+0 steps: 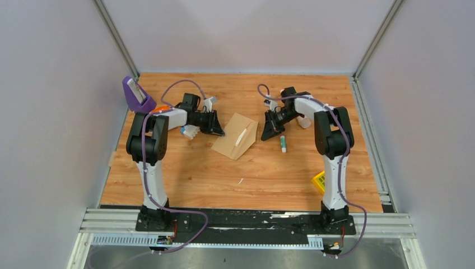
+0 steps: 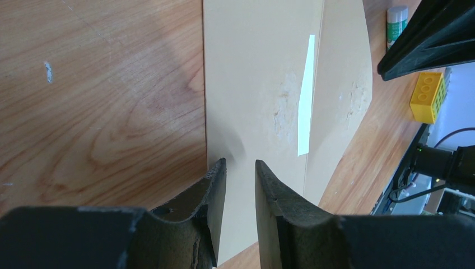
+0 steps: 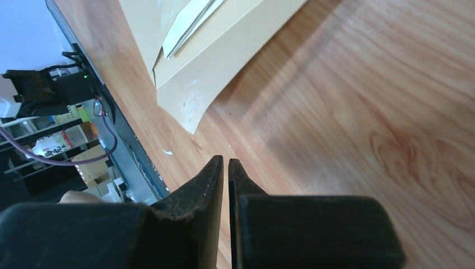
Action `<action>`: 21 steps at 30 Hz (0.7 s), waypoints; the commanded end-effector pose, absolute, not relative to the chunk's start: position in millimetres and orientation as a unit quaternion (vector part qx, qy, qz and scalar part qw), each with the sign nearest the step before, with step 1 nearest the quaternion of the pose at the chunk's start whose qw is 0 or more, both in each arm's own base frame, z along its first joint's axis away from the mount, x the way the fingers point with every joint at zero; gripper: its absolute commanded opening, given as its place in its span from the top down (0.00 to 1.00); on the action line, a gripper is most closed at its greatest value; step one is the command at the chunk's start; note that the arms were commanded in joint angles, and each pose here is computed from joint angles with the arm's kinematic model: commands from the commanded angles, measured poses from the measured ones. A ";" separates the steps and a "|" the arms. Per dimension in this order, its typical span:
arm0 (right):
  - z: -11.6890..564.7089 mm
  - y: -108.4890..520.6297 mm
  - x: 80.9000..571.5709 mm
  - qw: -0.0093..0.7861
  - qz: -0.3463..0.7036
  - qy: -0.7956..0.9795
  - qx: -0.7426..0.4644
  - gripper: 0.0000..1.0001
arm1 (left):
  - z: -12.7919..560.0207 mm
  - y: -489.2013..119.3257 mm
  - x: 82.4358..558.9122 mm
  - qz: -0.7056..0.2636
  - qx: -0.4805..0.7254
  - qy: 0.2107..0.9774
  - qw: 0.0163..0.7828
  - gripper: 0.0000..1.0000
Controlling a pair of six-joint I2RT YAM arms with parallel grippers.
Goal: Place the letter into the envelope and seal it
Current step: Seal the envelope flap on the envelope.
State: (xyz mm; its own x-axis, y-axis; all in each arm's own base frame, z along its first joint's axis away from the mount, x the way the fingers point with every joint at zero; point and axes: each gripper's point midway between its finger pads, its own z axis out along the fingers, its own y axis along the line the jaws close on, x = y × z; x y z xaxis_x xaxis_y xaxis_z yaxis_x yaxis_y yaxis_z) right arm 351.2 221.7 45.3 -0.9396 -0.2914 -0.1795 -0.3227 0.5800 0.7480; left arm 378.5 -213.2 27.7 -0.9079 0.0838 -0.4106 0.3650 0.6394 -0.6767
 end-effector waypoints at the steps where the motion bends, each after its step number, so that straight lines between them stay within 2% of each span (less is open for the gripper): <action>1: 30.5 238.4 369.1 0.043 0.403 0.897 -0.178 0.90 | 19.9 -211.3 373.8 -0.390 0.124 0.896 0.170 0.66; 8: 12.7 256.1 366.2 0.030 0.399 0.897 -0.188 0.91 | 22.0 -211.7 374.2 -0.392 0.125 0.895 0.173 0.66; 15: 50.6 280.4 367.4 0.043 0.475 0.853 -0.210 0.91 | 19.3 -211.9 373.9 -0.392 0.125 0.895 0.170 0.66; 21: 55.4 291.6 365.6 0.037 0.491 0.843 -0.216 0.91 | 16.9 -211.8 373.9 -0.392 0.124 0.896 0.168 0.66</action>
